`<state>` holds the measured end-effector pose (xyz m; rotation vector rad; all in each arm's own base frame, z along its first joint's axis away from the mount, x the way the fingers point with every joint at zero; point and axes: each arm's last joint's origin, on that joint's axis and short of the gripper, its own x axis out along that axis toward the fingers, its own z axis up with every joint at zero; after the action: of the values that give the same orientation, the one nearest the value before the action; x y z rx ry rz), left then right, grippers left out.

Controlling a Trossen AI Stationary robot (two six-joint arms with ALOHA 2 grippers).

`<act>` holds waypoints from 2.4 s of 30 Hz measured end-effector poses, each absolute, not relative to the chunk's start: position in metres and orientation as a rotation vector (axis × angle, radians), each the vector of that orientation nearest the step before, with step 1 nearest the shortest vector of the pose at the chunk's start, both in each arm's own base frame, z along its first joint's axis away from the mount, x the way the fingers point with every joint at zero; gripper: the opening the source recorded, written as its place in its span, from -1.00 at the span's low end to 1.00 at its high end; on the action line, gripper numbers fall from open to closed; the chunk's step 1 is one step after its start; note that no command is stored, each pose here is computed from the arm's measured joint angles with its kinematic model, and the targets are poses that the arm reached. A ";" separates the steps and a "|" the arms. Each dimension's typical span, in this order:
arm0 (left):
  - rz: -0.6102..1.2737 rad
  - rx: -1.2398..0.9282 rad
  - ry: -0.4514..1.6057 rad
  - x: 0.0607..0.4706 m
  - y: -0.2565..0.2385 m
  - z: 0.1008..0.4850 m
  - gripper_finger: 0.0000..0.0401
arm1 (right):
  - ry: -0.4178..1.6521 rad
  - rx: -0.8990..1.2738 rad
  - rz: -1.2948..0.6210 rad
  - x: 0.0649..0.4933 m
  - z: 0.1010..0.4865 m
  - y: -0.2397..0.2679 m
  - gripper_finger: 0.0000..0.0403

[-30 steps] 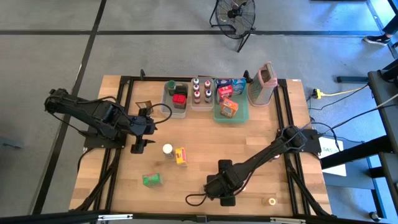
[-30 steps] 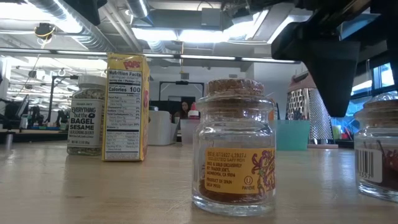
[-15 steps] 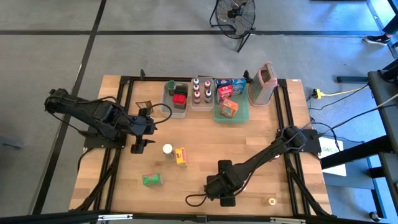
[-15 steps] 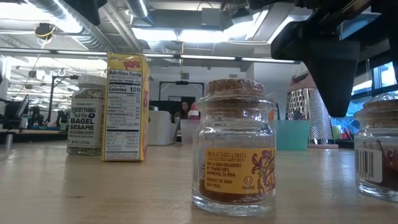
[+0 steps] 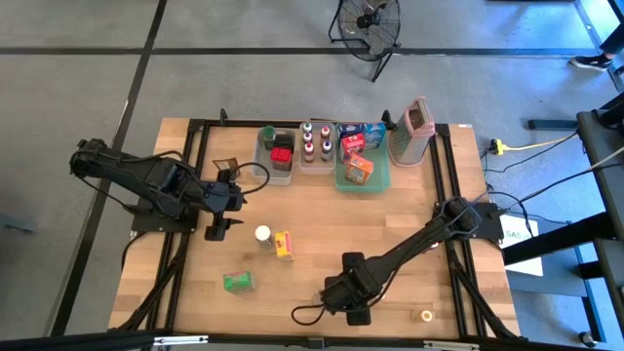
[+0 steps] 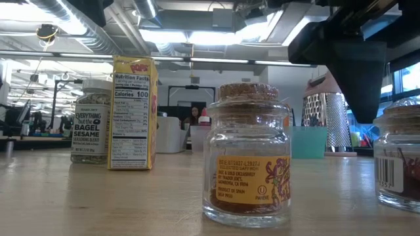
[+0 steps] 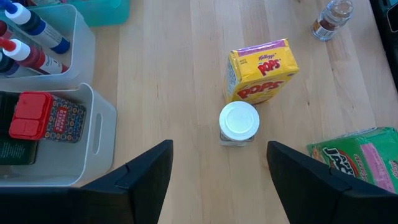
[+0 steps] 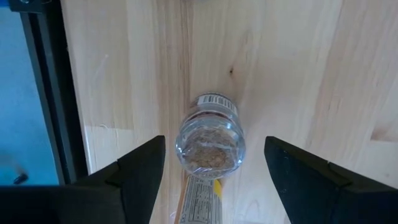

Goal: Pick & Place Kitchen Items
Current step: Put the right brown seasoning bottle into the gray bin

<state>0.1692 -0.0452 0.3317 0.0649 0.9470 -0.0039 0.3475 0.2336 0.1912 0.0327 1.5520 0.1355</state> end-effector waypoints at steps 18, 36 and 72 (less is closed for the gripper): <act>-0.008 0.072 0.947 0.169 -0.045 0.332 0.27 | 1.547 0.021 0.166 0.347 0.186 0.234 0.38; 0.009 0.094 0.942 0.169 -0.045 0.332 0.27 | 1.540 0.007 0.183 0.346 0.179 0.235 0.38; 0.008 0.149 0.938 0.170 -0.044 0.332 0.27 | 1.546 0.047 0.212 0.346 0.173 0.233 -0.12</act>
<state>0.1695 -0.0439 0.3319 0.1488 0.9377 0.0083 0.3465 0.2328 0.1731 0.0471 1.5464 0.2121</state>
